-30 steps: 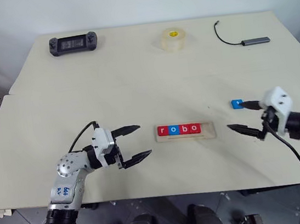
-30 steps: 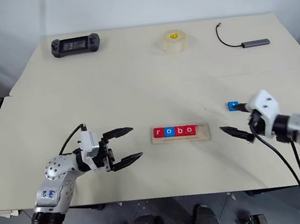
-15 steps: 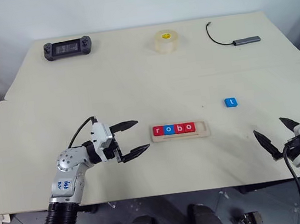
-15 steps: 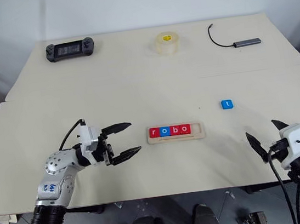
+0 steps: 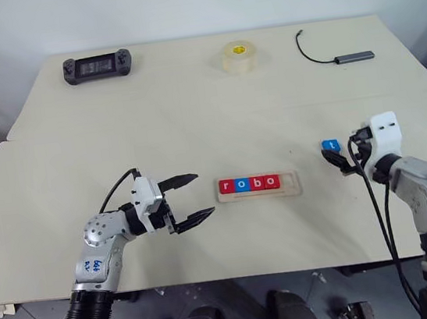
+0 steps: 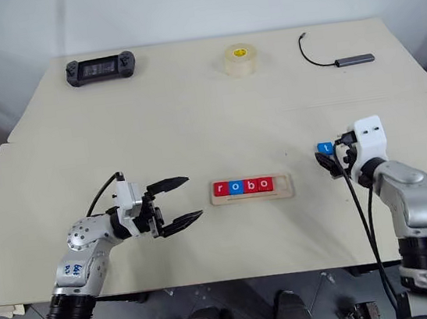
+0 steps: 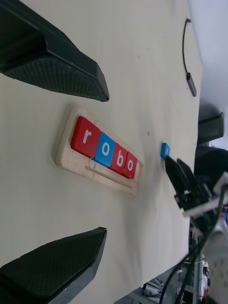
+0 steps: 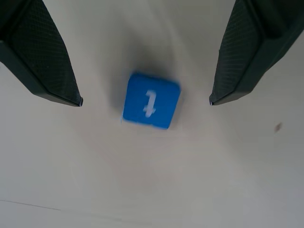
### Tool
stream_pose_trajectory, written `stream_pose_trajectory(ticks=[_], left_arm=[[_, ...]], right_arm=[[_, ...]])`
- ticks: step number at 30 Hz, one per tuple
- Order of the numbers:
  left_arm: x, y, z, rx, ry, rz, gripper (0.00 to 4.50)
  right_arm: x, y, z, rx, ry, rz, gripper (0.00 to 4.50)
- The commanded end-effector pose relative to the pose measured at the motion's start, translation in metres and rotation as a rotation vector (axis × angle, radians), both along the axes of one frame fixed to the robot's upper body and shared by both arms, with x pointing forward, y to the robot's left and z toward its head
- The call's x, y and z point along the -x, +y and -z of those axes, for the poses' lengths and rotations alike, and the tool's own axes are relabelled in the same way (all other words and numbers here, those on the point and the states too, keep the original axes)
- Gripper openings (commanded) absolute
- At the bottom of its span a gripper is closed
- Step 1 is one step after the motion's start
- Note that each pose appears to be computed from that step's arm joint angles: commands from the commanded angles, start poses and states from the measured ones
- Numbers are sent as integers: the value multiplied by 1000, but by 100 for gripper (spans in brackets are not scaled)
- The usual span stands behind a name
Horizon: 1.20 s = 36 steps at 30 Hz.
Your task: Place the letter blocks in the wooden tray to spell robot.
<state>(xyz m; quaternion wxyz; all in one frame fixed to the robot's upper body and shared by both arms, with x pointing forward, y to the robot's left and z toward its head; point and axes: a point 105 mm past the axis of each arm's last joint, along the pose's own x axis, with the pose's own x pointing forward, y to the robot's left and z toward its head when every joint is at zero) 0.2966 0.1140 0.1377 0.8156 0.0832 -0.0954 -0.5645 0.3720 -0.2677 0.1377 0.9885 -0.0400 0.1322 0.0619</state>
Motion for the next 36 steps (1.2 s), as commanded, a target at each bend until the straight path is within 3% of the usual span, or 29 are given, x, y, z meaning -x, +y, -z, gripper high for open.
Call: stream_pose_trajectory(ticks=[1, 4, 10, 12, 20, 23, 26, 31, 32, 36], left_arm=[[5, -1, -8, 7, -41, -4, 450], [6, 0, -8, 7, -41, -9, 450], [5, 0, -8, 7, -42, -7, 450], [5, -1, -8, 8, -39, 1, 450], [2, -6, -4, 3, -15, 55, 450], [3, -7, -2, -7, -4, 79, 450], [0, -8, -2, -9, -2, 93, 450], [-1, -11, -4, -13, -7, 118, 450], [-2, -11, -5, -15, -8, 119, 450], [-3, -7, -7, -19, -16, 104, 450]], right_arm=[[-6, 7, 9, -27, 37, 30, 448], [-10, 9, 12, -59, 51, 74, 387], [-8, 11, 7, -44, 49, 124, 184], [-6, 12, 0, -42, 32, 129, 147], [39, 31, -19, -4, 19, 82, 147], [61, 35, -11, 47, 47, 96, 147], [77, 48, 4, -18, 82, 103, 147], [80, 60, 18, -38, 92, 104, 147], [79, 60, 18, -47, 86, 106, 223], [74, 55, 9, -23, 44, 76, 353]])
